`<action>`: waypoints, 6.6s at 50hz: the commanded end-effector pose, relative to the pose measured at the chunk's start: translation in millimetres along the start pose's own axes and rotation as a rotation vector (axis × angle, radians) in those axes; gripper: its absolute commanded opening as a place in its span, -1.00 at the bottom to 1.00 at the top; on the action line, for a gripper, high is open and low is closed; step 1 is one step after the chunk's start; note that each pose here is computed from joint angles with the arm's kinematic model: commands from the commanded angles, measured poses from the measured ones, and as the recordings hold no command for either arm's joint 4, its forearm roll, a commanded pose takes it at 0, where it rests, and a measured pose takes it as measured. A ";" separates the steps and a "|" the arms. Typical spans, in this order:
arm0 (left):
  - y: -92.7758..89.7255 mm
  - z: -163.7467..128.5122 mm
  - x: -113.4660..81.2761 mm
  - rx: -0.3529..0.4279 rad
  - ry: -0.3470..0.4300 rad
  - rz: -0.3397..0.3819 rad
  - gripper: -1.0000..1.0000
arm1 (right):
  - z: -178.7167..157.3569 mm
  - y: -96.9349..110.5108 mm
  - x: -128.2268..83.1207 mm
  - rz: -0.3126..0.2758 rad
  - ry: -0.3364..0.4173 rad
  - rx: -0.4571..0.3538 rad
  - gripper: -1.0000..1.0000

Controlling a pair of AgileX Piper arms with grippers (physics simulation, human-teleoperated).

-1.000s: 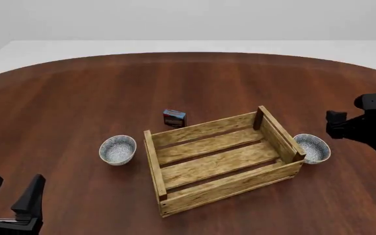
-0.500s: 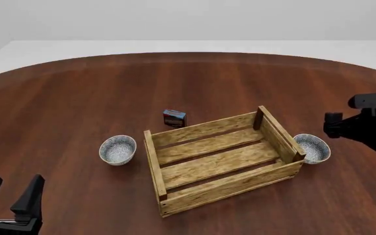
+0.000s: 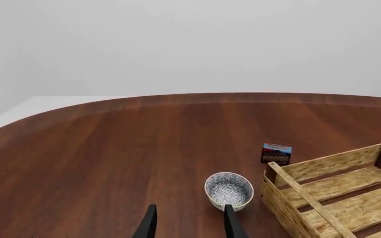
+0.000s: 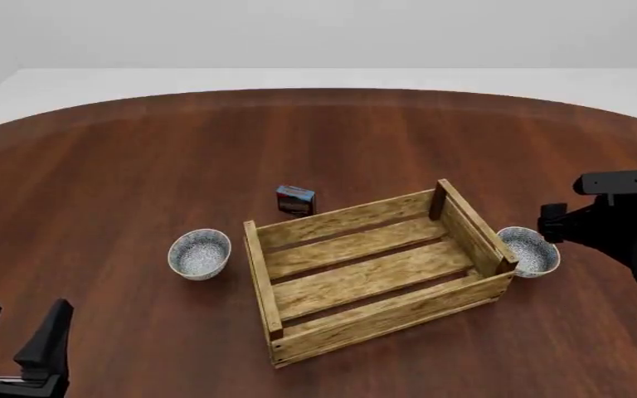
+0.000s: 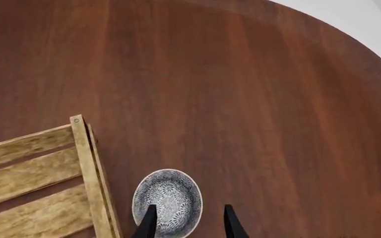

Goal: Stack the right bowl on the left bowl and place them in the tray.

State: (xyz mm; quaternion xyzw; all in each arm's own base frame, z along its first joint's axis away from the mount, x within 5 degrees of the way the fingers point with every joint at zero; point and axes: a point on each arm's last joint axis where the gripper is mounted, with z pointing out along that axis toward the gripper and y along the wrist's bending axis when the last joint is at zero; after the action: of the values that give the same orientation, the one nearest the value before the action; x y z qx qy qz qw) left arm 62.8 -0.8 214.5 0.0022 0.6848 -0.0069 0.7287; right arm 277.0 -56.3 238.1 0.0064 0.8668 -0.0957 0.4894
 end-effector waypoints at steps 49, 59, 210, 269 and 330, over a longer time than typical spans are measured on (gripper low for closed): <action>-0.5 -0.7 1.3 0.008 0.002 0.001 1.00 | 86.1 -2.3 70.5 0.013 0.148 0.011 1.00; -0.5 -1.7 1.2 0.008 0.000 0.003 1.00 | 95.4 1.7 82.3 0.014 0.168 0.003 1.00; -13.5 22.8 -41.8 0.156 -0.033 0.069 1.00 | -151.3 82.8 -49.2 0.032 -0.448 -0.433 -1.00; -159.0 100.5 -116.3 0.792 -0.019 0.014 1.00 | -142.9 85.4 -43.0 -0.027 -0.461 -0.415 -1.00; -232.2 137.8 -96.6 0.871 0.075 -0.075 1.00 | -171.7 102.3 -24.8 -0.116 -0.473 -0.565 -1.00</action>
State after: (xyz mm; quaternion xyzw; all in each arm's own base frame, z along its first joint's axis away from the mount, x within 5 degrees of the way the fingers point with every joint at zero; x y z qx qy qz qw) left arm 189.2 -228.5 325.5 0.2880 0.6407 -0.3138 0.6388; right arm 160.0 71.3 329.0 -0.1936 0.7241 0.1042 0.6538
